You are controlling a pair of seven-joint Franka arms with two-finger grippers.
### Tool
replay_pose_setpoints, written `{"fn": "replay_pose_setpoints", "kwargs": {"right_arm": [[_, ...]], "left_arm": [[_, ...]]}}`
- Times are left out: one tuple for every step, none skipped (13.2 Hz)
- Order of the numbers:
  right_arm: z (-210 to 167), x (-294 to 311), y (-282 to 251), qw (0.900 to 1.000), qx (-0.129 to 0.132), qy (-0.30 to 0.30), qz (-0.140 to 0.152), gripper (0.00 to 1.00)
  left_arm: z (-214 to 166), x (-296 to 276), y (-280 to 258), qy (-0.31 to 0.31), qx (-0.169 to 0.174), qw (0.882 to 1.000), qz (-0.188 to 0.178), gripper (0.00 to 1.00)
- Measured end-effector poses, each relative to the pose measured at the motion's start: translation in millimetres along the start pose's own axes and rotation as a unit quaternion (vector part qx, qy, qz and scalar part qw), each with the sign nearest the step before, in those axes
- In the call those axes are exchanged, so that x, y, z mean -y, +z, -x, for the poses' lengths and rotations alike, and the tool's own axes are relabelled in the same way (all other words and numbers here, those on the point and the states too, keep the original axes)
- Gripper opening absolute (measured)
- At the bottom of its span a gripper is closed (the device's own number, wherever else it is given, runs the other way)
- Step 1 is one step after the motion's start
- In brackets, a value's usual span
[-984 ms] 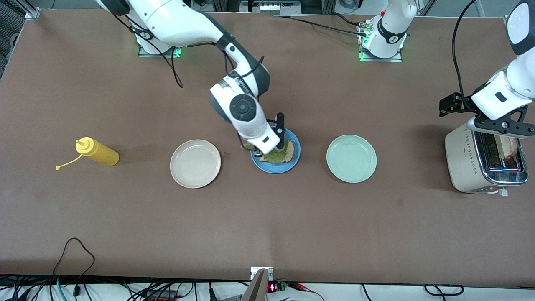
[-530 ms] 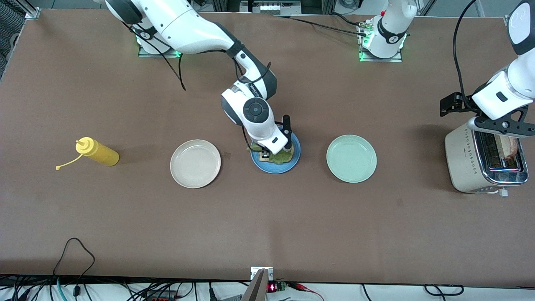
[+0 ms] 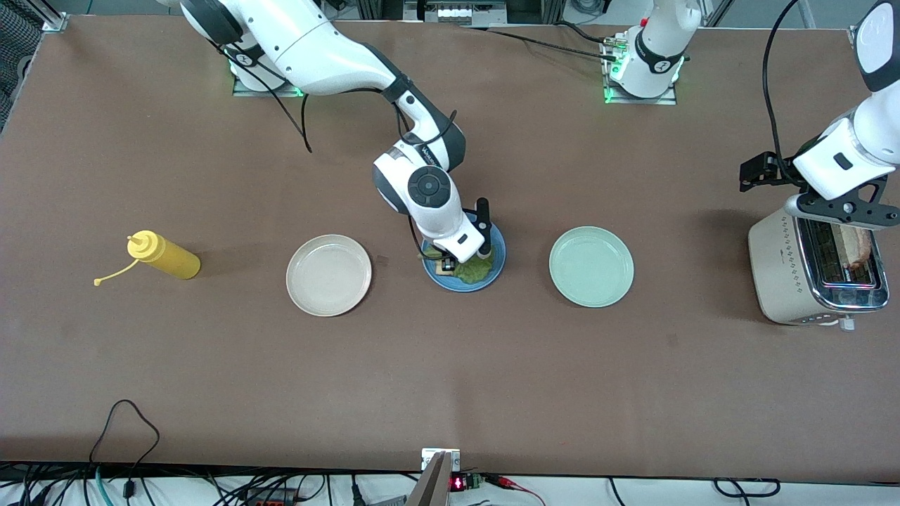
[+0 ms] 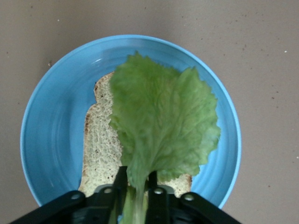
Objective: Make sandwich in blue plate with both arms
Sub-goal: 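Withdraw the right gripper from the blue plate toward the yellow bottle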
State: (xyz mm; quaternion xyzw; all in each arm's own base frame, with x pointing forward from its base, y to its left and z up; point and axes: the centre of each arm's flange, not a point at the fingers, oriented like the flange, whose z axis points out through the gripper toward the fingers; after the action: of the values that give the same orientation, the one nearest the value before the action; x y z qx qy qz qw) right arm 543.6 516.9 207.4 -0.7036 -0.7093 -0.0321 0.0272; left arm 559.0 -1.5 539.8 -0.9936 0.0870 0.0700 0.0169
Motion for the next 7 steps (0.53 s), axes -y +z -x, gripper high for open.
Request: {"fn": "replay_pose_setpoints", "kwargs": {"right_arm": [[-3,1,-2,1.0,-0.002,0.014,0.002,0.38],[-8,3,-6,1.0,-0.004,0.03,0.003,0.5],[-13,6,-10,0.999,-0.004,0.051,0.002,0.57],[-18,9,-14,0.997,-0.004,0.071,0.003,0.7],[-20,9,-21,0.996,-0.006,0.089,0.005,0.82],[-20,7,-32,0.995,-0.005,0.104,0.005,0.89],[-17,3,-48,0.992,0.0,0.122,0.004,1.0]], "left_arm": [[0,0,0,0.0,0.0,1.0,0.0,1.0],[0,0,0,0.0,0.0,1.0,0.0,1.0],[0,0,0,0.0,0.0,1.0,0.0,1.0],[0,0,0,0.0,0.0,1.0,0.0,1.0],[0,-1,0,0.001,0.001,1.0,0.0,1.0],[0,-1,0,0.001,0.001,1.0,0.0,1.0],[0,-1,0,0.001,0.002,1.0,0.0,1.0]]}}
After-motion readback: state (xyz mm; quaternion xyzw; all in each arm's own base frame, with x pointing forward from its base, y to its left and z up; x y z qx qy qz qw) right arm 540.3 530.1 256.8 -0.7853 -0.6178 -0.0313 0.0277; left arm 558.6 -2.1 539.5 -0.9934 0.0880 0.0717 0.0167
